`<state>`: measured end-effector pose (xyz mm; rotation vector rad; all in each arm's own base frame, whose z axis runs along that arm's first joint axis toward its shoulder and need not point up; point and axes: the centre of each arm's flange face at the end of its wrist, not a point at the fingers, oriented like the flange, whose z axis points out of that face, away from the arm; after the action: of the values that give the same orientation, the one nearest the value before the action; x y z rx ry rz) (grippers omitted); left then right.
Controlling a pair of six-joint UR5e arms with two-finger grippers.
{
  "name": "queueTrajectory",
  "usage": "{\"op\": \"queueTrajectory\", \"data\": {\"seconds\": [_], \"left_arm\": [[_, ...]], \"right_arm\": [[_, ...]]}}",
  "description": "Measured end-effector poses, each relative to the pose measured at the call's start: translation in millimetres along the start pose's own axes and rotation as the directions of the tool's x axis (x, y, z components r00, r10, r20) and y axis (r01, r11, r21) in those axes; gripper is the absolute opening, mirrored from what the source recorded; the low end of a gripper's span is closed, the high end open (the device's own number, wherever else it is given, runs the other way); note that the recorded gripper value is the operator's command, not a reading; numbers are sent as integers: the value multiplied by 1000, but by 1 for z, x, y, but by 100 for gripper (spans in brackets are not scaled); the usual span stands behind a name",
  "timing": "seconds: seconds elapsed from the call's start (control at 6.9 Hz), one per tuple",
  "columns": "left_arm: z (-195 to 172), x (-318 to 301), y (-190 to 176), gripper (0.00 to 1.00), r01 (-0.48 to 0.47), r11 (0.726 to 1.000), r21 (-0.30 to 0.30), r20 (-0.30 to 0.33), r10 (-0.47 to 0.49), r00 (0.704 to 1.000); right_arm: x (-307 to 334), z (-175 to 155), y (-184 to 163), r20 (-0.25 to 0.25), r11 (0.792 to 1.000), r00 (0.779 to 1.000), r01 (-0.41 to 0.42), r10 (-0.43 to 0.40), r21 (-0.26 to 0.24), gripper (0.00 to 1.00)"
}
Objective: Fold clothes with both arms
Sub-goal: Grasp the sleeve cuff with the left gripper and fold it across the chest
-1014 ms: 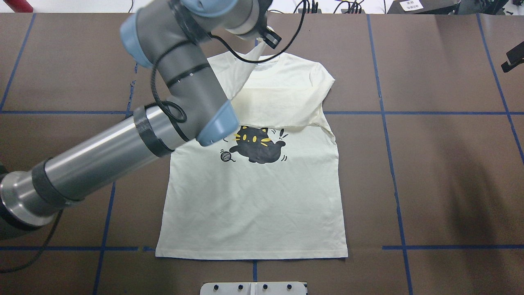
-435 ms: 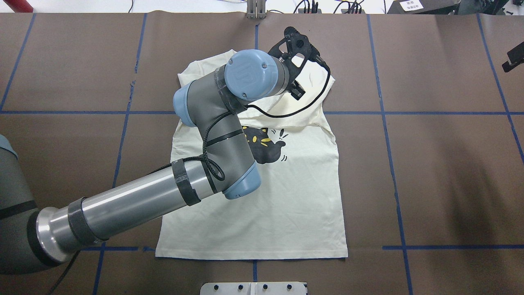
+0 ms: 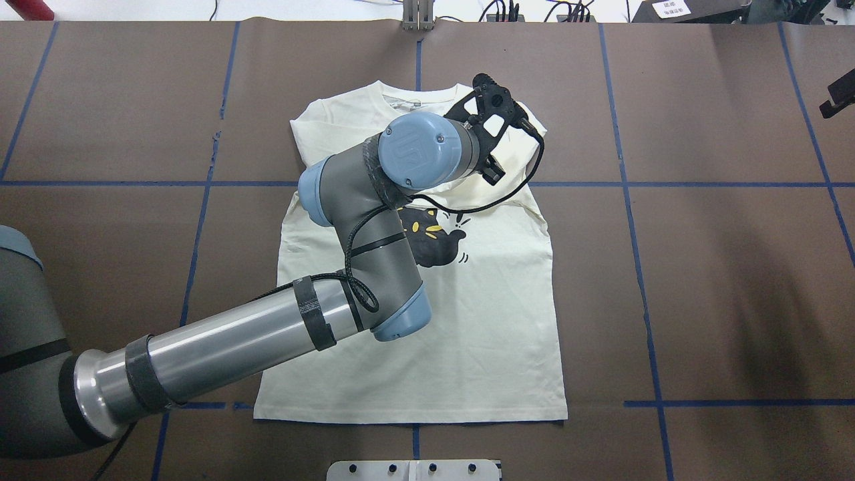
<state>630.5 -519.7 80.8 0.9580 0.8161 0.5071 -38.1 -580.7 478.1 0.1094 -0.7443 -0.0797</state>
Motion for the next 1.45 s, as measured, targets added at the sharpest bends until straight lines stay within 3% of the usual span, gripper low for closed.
{"op": "queueTrajectory", "data": {"seconds": [0.14,0.43,0.58,0.72,1.01,1.3,1.45], "left_arm": [[1,10,-1,7,4,1000,0,-11,-4,1000],[5,40,-4,62,25,1000,-11,-40,-25,999],[5,48,-6,95,73,997,-11,-50,-74,996],[4,55,-10,100,175,985,-2,-68,-174,982],[1,62,-15,100,357,934,14,-110,-354,929],[-6,48,-23,100,433,901,4,-137,-429,893],[-8,21,-27,100,437,898,-41,-153,-438,886]], "right_arm": [[1,1,0,0,1000,1000,-1,1,-1,100],[1,2,0,-1,1000,1000,-2,2,-3,100],[1,2,0,-1,1000,1000,-3,3,-4,100],[1,2,-1,0,1000,1000,-3,3,-5,100],[-2,1,-2,7,1000,1000,-1,1,-3,100],[-15,-1,-4,43,1000,999,26,-26,3,100],[-29,5,-6,61,998,996,64,-65,20,100]]}}
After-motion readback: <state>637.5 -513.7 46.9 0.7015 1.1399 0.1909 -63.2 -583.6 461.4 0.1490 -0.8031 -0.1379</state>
